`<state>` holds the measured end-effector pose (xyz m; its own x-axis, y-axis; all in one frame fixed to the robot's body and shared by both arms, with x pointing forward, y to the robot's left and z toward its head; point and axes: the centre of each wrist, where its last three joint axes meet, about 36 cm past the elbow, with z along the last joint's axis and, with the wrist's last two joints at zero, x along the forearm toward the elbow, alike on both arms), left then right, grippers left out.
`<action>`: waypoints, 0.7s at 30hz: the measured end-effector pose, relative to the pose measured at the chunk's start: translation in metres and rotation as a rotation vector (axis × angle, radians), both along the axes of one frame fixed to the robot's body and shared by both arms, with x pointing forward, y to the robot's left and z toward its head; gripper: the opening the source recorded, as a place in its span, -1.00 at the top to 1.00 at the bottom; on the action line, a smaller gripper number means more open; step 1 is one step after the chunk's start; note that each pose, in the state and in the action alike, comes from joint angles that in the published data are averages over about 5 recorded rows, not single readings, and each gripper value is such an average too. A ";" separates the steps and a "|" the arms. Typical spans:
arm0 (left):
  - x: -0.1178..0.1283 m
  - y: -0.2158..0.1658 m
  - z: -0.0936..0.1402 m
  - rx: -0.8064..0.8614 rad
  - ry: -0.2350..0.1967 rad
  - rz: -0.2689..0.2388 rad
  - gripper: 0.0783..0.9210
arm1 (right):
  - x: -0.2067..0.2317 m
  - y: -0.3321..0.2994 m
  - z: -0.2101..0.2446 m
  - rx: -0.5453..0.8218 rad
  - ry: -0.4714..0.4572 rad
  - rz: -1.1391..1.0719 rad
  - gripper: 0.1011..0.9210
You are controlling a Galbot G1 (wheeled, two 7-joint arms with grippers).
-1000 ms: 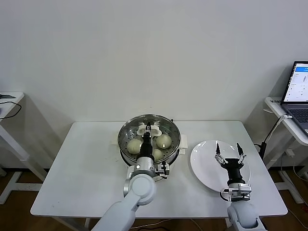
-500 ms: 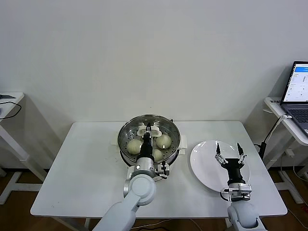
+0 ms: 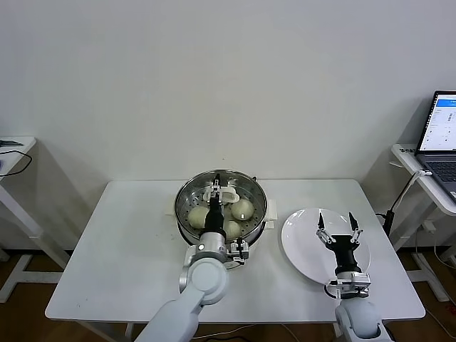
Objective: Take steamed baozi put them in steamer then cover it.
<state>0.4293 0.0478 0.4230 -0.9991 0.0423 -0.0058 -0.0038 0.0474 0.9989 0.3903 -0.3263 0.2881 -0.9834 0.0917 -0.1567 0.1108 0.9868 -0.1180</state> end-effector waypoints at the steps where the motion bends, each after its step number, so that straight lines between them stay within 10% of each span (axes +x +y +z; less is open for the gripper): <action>1: -0.001 0.001 0.000 -0.002 0.001 0.000 -0.27 | 0.000 0.000 0.000 0.001 -0.001 0.001 -0.76; 21: -0.045 0.030 0.029 -0.111 0.006 -0.034 -0.76 | 0.004 0.005 0.007 0.000 -0.014 0.011 -0.76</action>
<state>0.3846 0.0773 0.4520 -0.9971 0.0759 -0.0063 0.0057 0.1574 0.9875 0.3942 -0.3216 0.2954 -0.9821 0.0809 -0.1701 0.1015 0.9880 -0.1161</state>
